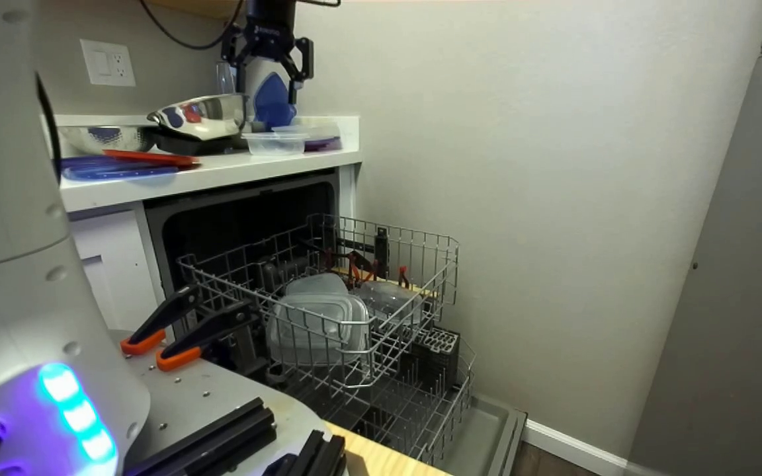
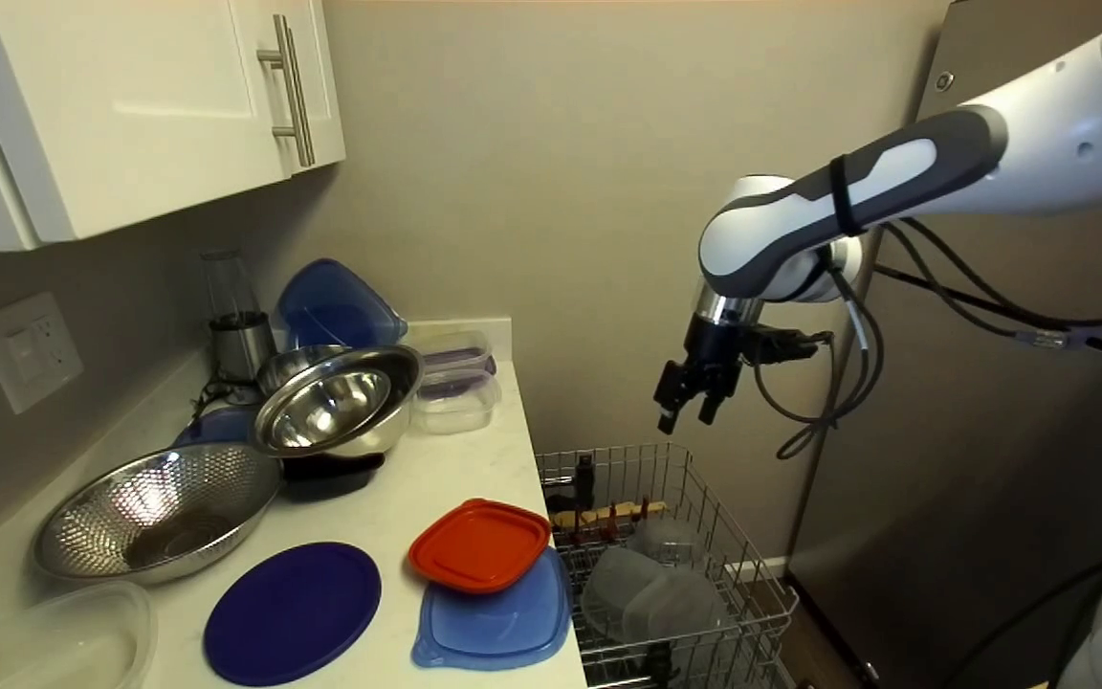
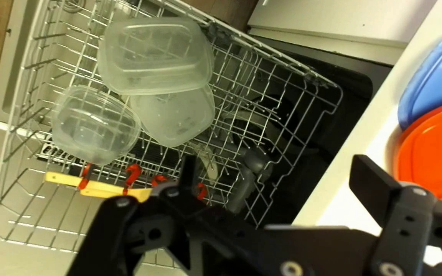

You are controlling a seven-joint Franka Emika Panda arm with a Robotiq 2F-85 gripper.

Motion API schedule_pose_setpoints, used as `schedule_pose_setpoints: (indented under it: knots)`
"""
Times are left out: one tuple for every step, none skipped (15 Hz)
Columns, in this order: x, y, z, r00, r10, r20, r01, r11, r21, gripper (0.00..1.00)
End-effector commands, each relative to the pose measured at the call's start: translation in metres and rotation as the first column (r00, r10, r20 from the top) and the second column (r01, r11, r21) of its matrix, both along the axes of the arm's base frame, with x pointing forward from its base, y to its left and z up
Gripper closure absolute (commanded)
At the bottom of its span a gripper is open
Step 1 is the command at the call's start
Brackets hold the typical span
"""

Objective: Put the red lid on the top dishrack of the dishwasher.

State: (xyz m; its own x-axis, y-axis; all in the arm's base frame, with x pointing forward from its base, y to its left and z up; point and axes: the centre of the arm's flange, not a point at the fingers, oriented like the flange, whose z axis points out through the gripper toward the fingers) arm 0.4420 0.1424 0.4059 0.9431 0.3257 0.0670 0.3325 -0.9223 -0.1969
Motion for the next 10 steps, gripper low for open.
schedule_pose_setpoints:
  knots:
    - [0.025, 0.020, -0.023, 1.000, -0.006, 0.027, 0.003, 0.992, 0.126, 0.00]
    - [0.028, 0.023, -0.028, 0.999, -0.018, 0.036, 0.012, 0.986, 0.165, 0.00]
    - [0.032, 0.024, -0.032, 0.998, -0.040, 0.040, 0.030, 0.975, 0.222, 0.00]
    - [0.034, 0.025, -0.036, 0.998, -0.053, 0.041, 0.041, 0.964, 0.261, 0.00]
    - [0.037, 0.026, -0.040, 0.997, -0.062, 0.036, 0.048, 0.948, 0.313, 0.00]
    - [0.039, 0.027, -0.044, 0.997, -0.066, 0.030, 0.051, 0.933, 0.355, 0.00]
    - [0.041, 0.031, -0.048, 0.998, -0.058, 0.018, 0.046, 0.914, 0.404, 0.00]
    - [0.042, 0.034, -0.051, 0.999, -0.051, 0.017, 0.039, 0.897, 0.440, 0.00]
    - [0.044, 0.040, -0.054, 0.999, -0.035, 0.013, 0.024, 0.875, 0.484, 0.00]
    - [0.044, 0.043, -0.056, 1.000, -0.021, 0.015, 0.010, 0.857, 0.516, 0.00]
